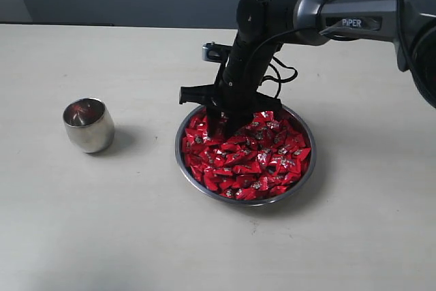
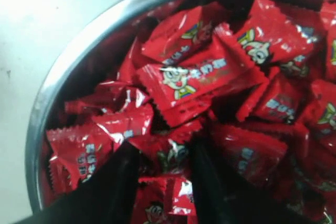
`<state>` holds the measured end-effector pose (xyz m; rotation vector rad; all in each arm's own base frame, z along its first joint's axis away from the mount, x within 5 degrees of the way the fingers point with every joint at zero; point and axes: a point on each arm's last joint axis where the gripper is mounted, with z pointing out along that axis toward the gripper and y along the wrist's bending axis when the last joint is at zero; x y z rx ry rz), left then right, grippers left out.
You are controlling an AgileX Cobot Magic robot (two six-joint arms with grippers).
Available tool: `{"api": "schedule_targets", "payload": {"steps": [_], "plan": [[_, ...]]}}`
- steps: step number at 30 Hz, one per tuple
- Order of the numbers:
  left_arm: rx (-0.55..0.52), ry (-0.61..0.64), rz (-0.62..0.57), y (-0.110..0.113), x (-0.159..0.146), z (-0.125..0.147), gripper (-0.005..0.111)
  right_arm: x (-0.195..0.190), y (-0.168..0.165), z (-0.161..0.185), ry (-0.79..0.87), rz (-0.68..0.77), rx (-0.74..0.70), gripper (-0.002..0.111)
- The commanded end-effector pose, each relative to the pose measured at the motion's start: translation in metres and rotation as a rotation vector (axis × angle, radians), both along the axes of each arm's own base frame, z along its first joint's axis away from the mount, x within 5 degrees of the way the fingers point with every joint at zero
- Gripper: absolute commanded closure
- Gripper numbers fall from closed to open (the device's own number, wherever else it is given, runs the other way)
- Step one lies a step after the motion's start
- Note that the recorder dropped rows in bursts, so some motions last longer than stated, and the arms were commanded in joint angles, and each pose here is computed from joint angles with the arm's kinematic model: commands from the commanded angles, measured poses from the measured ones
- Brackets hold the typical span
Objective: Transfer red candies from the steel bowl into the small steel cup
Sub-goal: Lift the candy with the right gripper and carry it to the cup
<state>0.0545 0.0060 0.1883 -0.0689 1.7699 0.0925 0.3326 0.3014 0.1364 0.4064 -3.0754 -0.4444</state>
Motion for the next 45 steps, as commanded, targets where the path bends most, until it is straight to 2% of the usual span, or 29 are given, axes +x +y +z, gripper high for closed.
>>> {"api": "schedule_targets", "payload": {"steps": [1,10,15,19,39,42,45], "plan": [[-0.002,-0.003,-0.007,0.0,0.0,-0.001,0.106,0.0,0.001,-0.004,0.006,0.006,-0.008,0.075],[-0.002,-0.003,-0.007,0.0,0.0,-0.001,0.106,0.001,0.0,-0.004,-0.002,0.012,-0.014,0.077],[-0.002,-0.003,-0.007,0.0,0.0,-0.001,0.106,0.002,-0.001,-0.001,-0.024,0.029,-0.024,0.098],[-0.002,-0.003,-0.007,0.0,0.0,-0.001,0.106,0.004,-0.002,0.006,-0.05,0.043,-0.033,0.109],[-0.002,-0.003,-0.007,0.0,0.0,-0.001,0.106,0.024,0.011,0.075,-0.198,0.167,0.01,0.109],[-0.002,-0.003,-0.007,0.0,0.0,-0.001,0.106,0.026,0.014,0.083,-0.232,0.244,0.027,0.109],[-0.002,-0.003,-0.007,0.0,0.0,-0.001,0.106,0.024,0.027,0.094,-0.291,0.397,0.187,0.109]]}}
